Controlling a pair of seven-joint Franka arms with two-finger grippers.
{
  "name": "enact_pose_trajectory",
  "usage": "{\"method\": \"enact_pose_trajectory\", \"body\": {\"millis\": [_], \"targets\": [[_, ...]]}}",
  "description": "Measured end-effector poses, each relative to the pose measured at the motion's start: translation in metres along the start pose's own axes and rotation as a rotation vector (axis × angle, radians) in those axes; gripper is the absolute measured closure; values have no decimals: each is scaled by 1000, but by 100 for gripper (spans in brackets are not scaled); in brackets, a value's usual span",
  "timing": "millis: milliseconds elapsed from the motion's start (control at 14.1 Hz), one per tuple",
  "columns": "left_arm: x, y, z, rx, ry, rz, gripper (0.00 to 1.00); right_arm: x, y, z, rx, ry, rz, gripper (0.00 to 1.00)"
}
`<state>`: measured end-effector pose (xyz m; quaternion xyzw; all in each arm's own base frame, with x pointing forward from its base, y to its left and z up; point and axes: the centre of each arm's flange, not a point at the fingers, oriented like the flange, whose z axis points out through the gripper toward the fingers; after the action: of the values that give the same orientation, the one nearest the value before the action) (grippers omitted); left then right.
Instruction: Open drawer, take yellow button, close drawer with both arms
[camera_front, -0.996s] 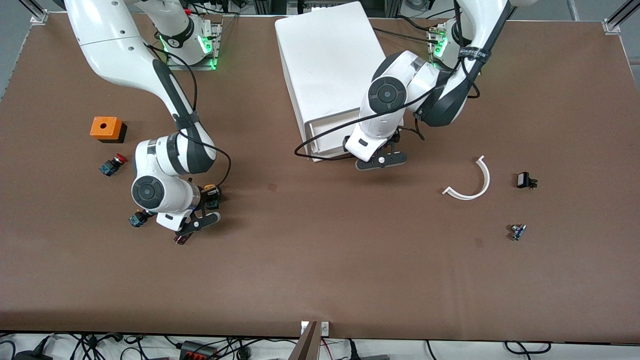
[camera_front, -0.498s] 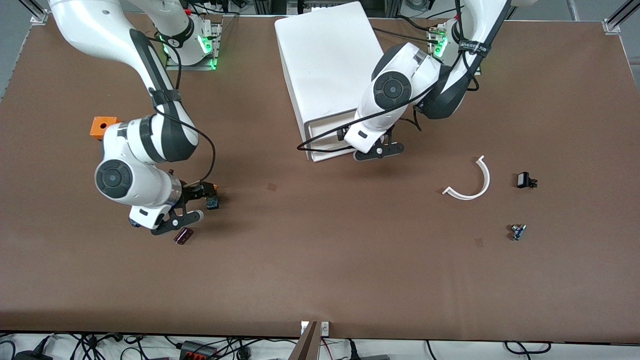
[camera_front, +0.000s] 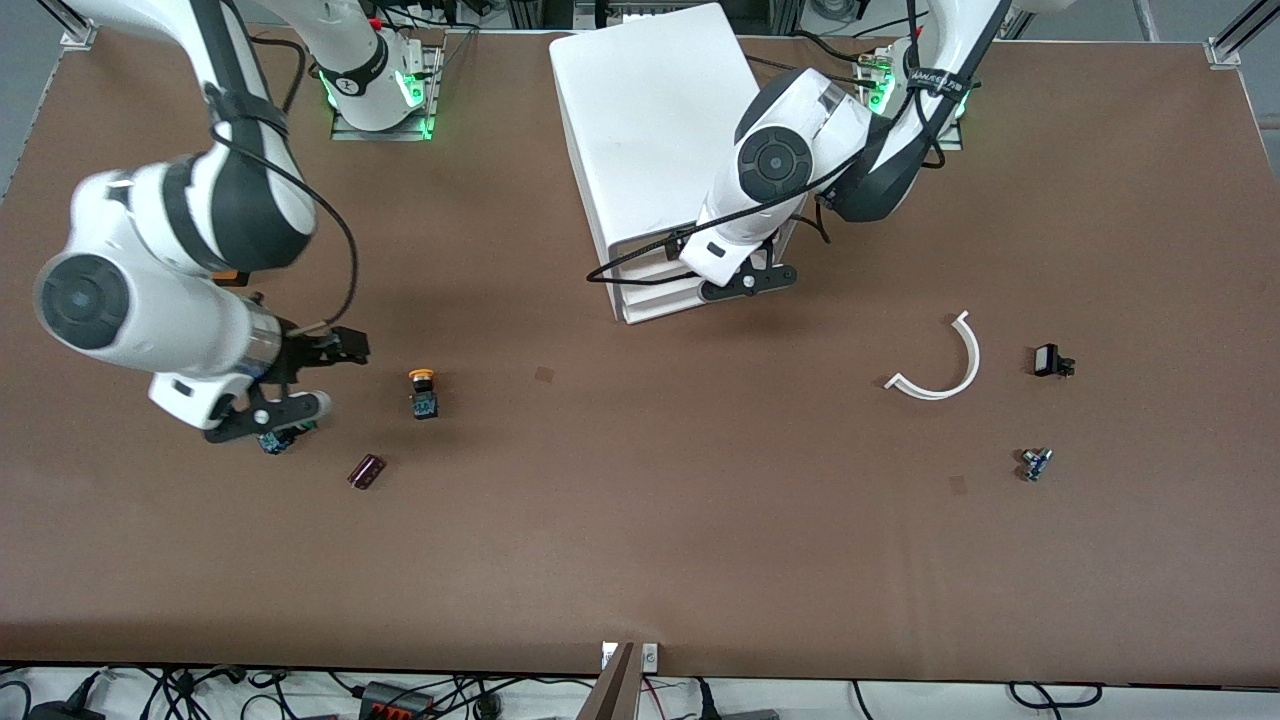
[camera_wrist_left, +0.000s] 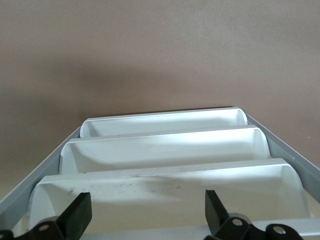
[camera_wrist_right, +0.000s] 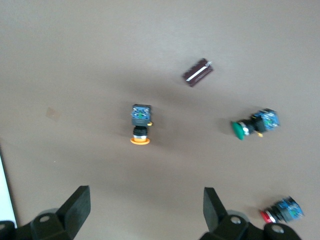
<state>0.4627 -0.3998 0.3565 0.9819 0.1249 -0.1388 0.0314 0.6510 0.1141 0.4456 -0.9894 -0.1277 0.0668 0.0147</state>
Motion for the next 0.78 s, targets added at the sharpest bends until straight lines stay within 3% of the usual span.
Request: {"method": "enact_pose_trajectory", "body": {"millis": [427,569,783], "targets": [[3,-2,-11,-17,16,-3,0,-23,44,-34,-11,14,78,0],[16,-9,-32,-12,80,15,0,-24,49,-38,-13,21,86,0],[47,-34,-79,87,199,86,0,-29,54,-75,-21,75,123,0]]}}
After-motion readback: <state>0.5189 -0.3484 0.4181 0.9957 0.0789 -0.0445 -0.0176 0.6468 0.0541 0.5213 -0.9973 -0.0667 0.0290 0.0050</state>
